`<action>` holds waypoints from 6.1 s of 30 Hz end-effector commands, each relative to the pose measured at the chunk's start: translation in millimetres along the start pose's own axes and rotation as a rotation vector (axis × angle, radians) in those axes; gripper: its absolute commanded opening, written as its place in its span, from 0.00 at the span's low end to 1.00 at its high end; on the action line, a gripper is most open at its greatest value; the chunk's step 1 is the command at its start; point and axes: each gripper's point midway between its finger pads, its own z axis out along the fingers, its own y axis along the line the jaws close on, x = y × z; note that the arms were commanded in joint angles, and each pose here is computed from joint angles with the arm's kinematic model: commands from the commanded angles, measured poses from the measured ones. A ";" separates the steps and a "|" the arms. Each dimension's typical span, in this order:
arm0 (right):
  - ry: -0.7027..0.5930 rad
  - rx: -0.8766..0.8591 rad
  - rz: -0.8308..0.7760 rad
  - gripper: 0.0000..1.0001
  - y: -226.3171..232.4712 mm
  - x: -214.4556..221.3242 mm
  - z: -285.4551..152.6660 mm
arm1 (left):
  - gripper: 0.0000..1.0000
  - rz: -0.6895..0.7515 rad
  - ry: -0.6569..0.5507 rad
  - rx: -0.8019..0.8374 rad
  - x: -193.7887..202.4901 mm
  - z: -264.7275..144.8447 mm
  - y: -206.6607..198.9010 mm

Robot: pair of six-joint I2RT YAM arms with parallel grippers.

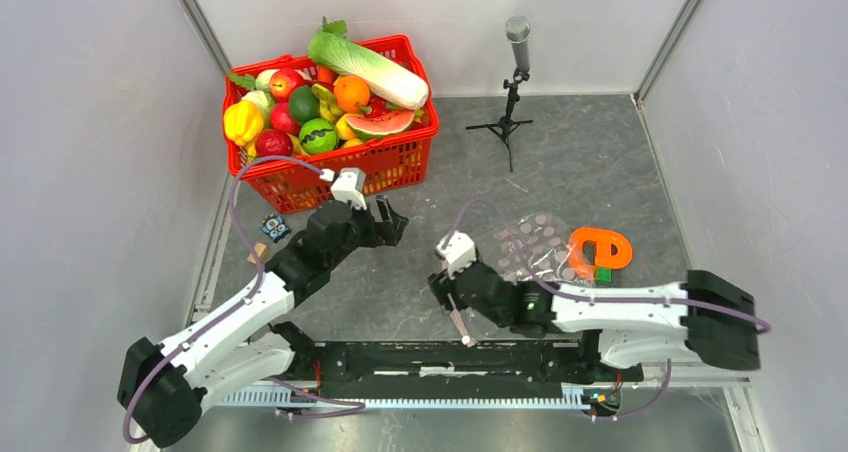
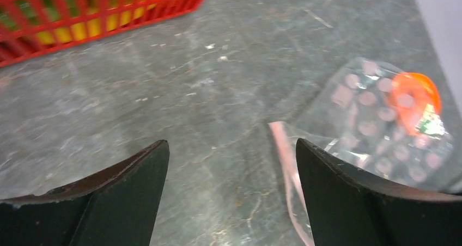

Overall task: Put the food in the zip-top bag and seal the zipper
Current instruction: Pick up the zipper food storage bag at the center of the board, then open the zipper of the food storage bag, then pick up the fake vegetable from the bin.

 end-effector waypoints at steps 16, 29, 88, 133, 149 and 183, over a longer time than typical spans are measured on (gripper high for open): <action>0.170 0.521 -0.195 0.63 -25.2 35.1 13.6 | 0.94 -0.055 -0.119 -0.266 -5.1 -31.9 56.6; 0.163 0.598 -0.164 0.16 -43.7 37.1 13.1 | 0.95 -0.040 -0.098 -0.242 0.6 -28.4 53.9; -0.155 0.240 0.112 0.00 -69.8 -82.5 -38.1 | 0.02 0.048 0.060 0.070 -12.4 80.4 -50.9; -0.191 0.506 0.173 0.00 -134.8 -133.8 -38.0 | 0.63 0.239 0.068 0.295 -80.1 66.1 -131.2; -0.233 0.377 0.213 0.00 -119.5 -145.9 -9.4 | 1.00 0.195 -0.250 0.008 -226.4 -4.5 -55.2; -0.203 0.309 0.202 0.00 -109.3 -131.0 -2.5 | 1.00 -0.174 -0.188 -0.319 -345.3 123.5 136.4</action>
